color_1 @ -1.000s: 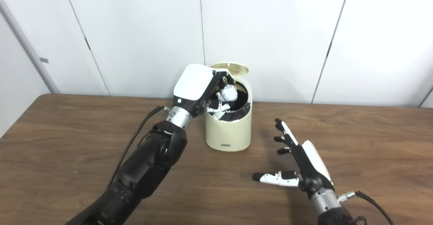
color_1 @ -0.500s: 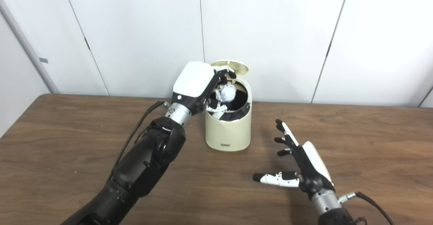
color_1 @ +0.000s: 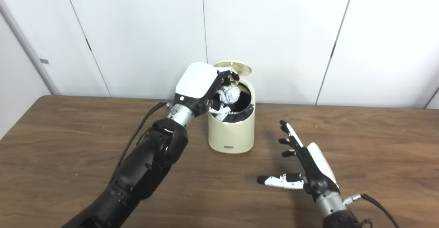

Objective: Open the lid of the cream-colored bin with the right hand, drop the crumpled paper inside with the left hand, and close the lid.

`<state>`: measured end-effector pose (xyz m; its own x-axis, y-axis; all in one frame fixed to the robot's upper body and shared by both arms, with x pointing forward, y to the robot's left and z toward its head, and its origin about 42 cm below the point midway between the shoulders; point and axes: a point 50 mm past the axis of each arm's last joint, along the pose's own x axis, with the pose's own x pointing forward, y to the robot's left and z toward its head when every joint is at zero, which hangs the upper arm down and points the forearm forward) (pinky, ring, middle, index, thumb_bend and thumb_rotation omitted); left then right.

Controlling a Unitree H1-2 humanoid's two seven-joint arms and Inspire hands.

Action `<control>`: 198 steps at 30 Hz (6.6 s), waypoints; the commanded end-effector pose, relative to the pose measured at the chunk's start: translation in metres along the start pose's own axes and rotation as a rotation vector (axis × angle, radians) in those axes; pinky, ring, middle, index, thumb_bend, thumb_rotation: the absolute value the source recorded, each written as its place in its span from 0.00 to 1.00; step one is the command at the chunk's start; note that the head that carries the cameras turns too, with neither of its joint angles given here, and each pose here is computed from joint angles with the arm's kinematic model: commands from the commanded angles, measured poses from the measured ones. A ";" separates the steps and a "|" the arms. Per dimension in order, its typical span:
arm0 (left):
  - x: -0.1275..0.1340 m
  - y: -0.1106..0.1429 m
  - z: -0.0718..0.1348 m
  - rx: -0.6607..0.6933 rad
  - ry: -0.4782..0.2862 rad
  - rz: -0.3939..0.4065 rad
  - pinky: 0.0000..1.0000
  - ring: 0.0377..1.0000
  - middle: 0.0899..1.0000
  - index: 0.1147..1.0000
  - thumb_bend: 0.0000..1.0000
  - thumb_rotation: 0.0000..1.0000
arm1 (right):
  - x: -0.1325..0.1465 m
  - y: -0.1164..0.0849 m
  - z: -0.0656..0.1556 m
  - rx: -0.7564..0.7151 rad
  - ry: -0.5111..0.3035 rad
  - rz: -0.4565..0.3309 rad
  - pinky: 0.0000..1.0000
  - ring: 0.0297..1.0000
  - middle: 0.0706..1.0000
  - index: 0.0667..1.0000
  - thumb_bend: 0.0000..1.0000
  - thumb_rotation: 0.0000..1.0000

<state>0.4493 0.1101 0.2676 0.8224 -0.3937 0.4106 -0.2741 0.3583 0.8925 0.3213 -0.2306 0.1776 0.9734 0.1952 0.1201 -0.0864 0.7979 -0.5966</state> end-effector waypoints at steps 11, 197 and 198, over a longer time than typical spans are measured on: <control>0.000 0.031 0.002 -0.021 -0.011 0.059 0.41 0.47 0.51 0.56 0.84 0.18 | 0.011 -0.014 0.018 -0.006 -0.079 -0.035 0.70 0.85 0.96 0.98 0.80 0.24; -0.167 -0.029 -0.010 -0.841 0.396 0.223 0.52 0.63 0.68 0.67 0.63 0.13 | 0.112 -0.027 0.127 -0.674 -0.406 0.336 0.83 0.82 0.64 0.65 0.71 0.44; -0.167 -0.029 -0.010 -0.841 0.396 0.223 0.52 0.63 0.68 0.67 0.62 0.13 | 0.112 -0.027 0.126 -0.678 -0.406 0.339 0.83 0.82 0.64 0.65 0.71 0.44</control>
<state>0.3201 0.1795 0.1512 0.9689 0.0220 0.2464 -0.1032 0.9412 0.3218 0.4076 -0.1579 0.3099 0.7734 0.6295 0.0744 -0.0791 0.2123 -0.9740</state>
